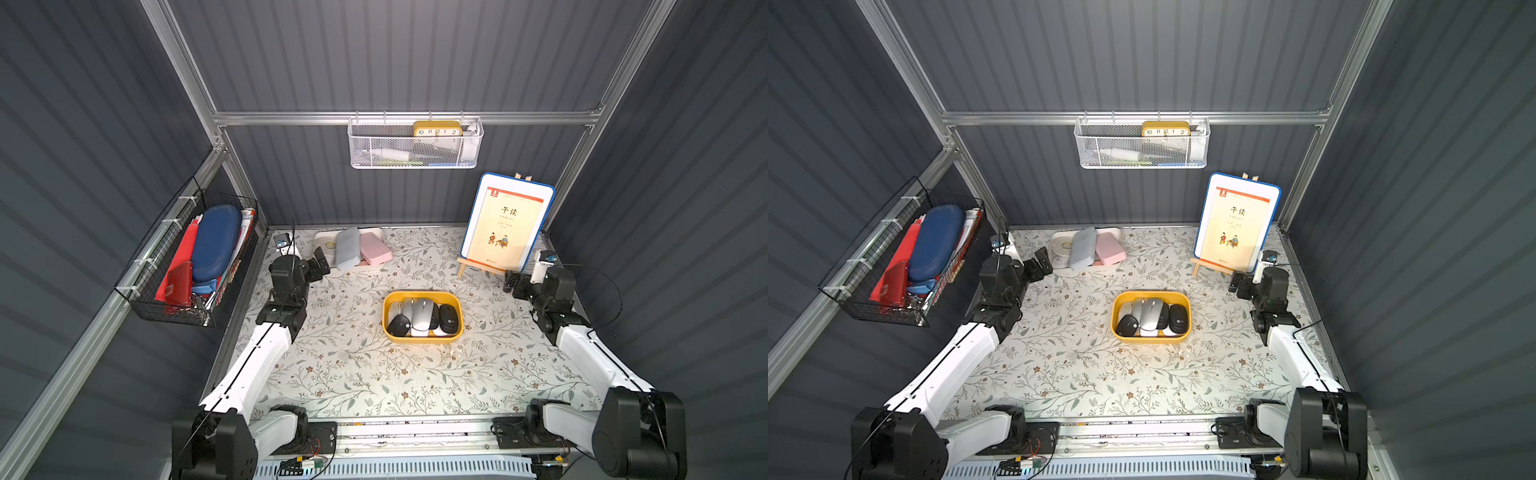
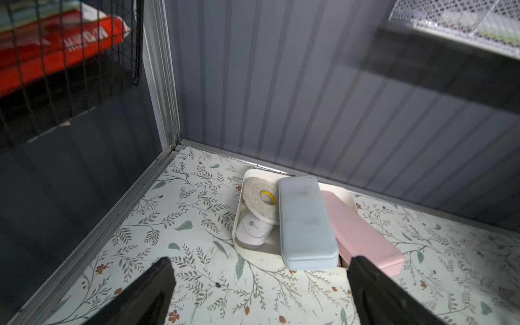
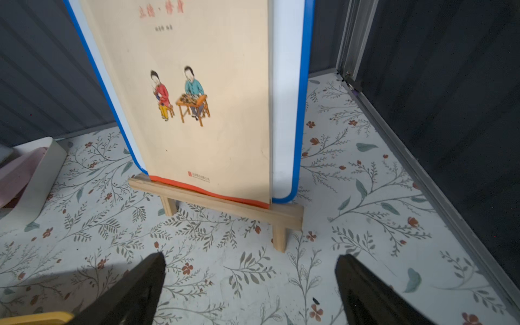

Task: Put the mouse in the storage box
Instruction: Reset both arms

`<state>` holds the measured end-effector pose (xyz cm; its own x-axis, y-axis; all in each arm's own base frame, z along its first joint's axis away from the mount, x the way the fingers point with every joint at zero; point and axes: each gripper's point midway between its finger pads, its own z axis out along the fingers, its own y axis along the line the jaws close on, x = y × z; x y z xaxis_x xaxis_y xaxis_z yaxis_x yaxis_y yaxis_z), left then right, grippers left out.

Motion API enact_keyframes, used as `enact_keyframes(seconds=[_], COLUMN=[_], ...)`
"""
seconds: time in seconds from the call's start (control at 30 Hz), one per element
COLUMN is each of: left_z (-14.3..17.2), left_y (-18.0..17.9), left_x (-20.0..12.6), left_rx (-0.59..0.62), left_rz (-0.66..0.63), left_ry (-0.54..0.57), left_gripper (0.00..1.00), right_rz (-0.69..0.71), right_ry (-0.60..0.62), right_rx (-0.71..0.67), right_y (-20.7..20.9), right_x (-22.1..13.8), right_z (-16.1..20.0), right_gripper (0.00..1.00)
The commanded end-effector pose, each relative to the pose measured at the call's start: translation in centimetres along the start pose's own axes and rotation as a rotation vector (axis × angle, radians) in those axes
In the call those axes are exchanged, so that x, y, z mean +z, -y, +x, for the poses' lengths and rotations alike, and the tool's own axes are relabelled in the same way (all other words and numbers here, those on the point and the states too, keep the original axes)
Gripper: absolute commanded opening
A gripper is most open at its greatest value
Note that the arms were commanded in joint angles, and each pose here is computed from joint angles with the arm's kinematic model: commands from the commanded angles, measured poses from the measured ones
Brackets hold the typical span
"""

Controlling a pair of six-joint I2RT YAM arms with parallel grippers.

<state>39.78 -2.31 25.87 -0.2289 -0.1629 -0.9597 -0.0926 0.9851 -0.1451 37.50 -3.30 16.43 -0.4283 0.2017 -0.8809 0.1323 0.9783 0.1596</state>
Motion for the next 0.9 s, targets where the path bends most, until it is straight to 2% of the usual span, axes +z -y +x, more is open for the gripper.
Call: enact_keyframes(seconds=[0.0, 0.13, 0.2, 0.27, 0.4, 0.43, 0.47, 0.5, 0.57, 0.6, 0.67, 0.73, 0.77, 0.8, 0.87], left_z=[-1.4, 0.7, 2.0, 3.5, 5.9, 6.0, 6.5, 6.3, 6.7, 6.7, 7.0, 6.6, 6.5, 7.6, 7.1], left_y=[-1.4, -3.9, -4.4, -5.3, -6.2, -6.1, -6.0, -5.0, -4.6, -4.7, -6.4, -8.5, -9.0, -9.5, -9.5], left_x=[0.0, 0.8, 2.0, 3.4, 5.0, 5.4, 5.7, 6.0, 6.8, 6.8, 6.6, 4.7, 3.9, 4.1, 3.9], left_rx=[0.032, 0.066, 0.105, 0.048, 0.059, 0.078, 0.087, 0.085, 0.140, 0.146, 0.085, 0.016, 0.025, -0.017, -0.014], left_rz=[0.014, -0.027, -0.042, -0.062, -0.082, -0.072, -0.069, -0.015, 0.001, 0.001, -0.069, -0.127, -0.153, -0.170, -0.174], left_ry=[0.115, 0.158, 0.132, 0.116, 0.172, 0.193, 0.170, 0.168, 0.161, 0.192, 0.217, 0.328, 0.359, 0.303, 0.335], left_gripper=[0.99, 0.99, 0.99, 0.99, 1.00, 0.99, 0.99, 0.99, 0.99, 0.99, 0.99, 0.99, 0.99, 0.99, 0.99], right_rz=[-0.045, -0.033, -0.067, -0.080, -0.070, -0.086, -0.099, -0.109, -0.103, -0.100, -0.101, -0.106, -0.109, -0.104, -0.085], right_ry=[0.041, 0.083, 0.116, 0.123, 0.162, 0.179, 0.200, 0.222, 0.214, 0.189, 0.142, 0.110, 0.106, 0.110, 0.113], right_rx=[0.004, 0.007, 0.005, -0.004, 0.007, 0.001, -0.004, -0.007, -0.006, -0.015, -0.018, -0.021, -0.023, -0.028, -0.044], right_y=[-0.5, 0.3, -0.1, -0.2, 0.3, 0.0, -0.2, -0.3, -0.2, -0.2, -0.4, -0.6, -0.7, -0.8, -0.9], right_x=[0.7, 2.4, 2.7, 3.1, 3.4, 3.5, 3.6, 3.6, 3.8, 3.9, 4.1, 4.4, 4.6, 4.8, 5.1], right_z=[0.4, 2.8, 3.3, 4.1, 5.2, 5.2, 5.1, 5.0, 5.3, 5.4, 5.5, 5.6, 5.6, 5.5, 5.5], right_gripper=[0.99, 0.99, 0.99, 0.99, 0.99, 0.99, 0.99, 0.99, 0.99, 0.99, 0.99, 0.99, 0.99, 0.99, 0.99])
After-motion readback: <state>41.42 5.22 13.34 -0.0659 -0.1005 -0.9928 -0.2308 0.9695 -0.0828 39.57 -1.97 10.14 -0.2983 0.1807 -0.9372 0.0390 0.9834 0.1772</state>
